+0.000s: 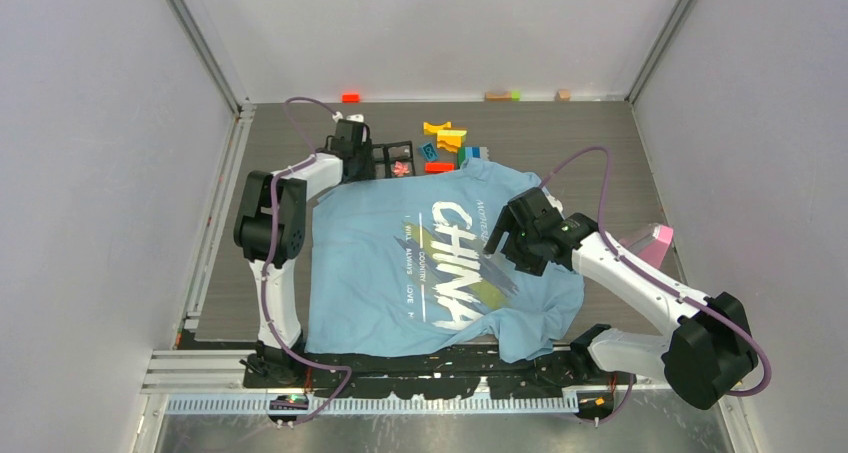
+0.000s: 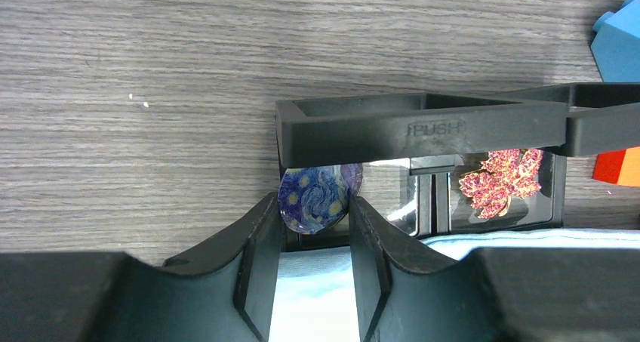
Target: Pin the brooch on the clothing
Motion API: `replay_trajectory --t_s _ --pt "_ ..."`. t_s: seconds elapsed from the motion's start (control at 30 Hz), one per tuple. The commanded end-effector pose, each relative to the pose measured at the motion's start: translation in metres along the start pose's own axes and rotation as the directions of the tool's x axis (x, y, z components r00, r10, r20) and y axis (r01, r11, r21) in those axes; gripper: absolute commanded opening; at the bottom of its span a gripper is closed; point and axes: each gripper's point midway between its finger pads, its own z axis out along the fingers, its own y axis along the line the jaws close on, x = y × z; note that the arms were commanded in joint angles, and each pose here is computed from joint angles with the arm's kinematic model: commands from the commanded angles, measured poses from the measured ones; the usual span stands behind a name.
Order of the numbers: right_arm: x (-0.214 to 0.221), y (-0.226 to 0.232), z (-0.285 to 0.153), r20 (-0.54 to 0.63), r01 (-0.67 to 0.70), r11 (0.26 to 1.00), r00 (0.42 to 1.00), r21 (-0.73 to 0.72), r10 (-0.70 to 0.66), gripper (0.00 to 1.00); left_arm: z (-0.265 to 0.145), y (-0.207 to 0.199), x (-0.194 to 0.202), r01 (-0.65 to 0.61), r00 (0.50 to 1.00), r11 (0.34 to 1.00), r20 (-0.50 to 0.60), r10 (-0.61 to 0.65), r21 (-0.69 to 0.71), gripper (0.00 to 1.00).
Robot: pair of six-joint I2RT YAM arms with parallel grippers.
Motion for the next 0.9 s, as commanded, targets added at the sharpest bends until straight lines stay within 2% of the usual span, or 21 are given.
replay_trajectory --t_s 0.0,0.4,0.7,0.87 --pt "-0.005 0.006 0.0 0.02 -0.003 1.0 1.0 -0.024 0.004 0.83 -0.016 0.002 -0.021 -0.02 0.998 1.0 0.054 0.021 -0.02 0.35" --pt "-0.004 0.006 0.0 0.013 -0.002 1.0 1.0 -0.025 0.003 0.83 -0.029 0.003 -0.03 -0.018 0.996 1.0 0.088 0.02 -0.023 0.3" --pt "-0.002 0.005 0.001 0.007 0.002 1.0 1.0 -0.022 -0.002 0.83 -0.017 0.014 -0.019 0.052 0.997 0.998 0.048 -0.053 0.02 0.38" --pt "-0.001 0.004 0.002 0.003 0.001 1.0 1.0 -0.021 -0.001 0.83 -0.013 0.02 -0.017 0.109 0.993 0.992 0.043 -0.112 0.069 0.39"
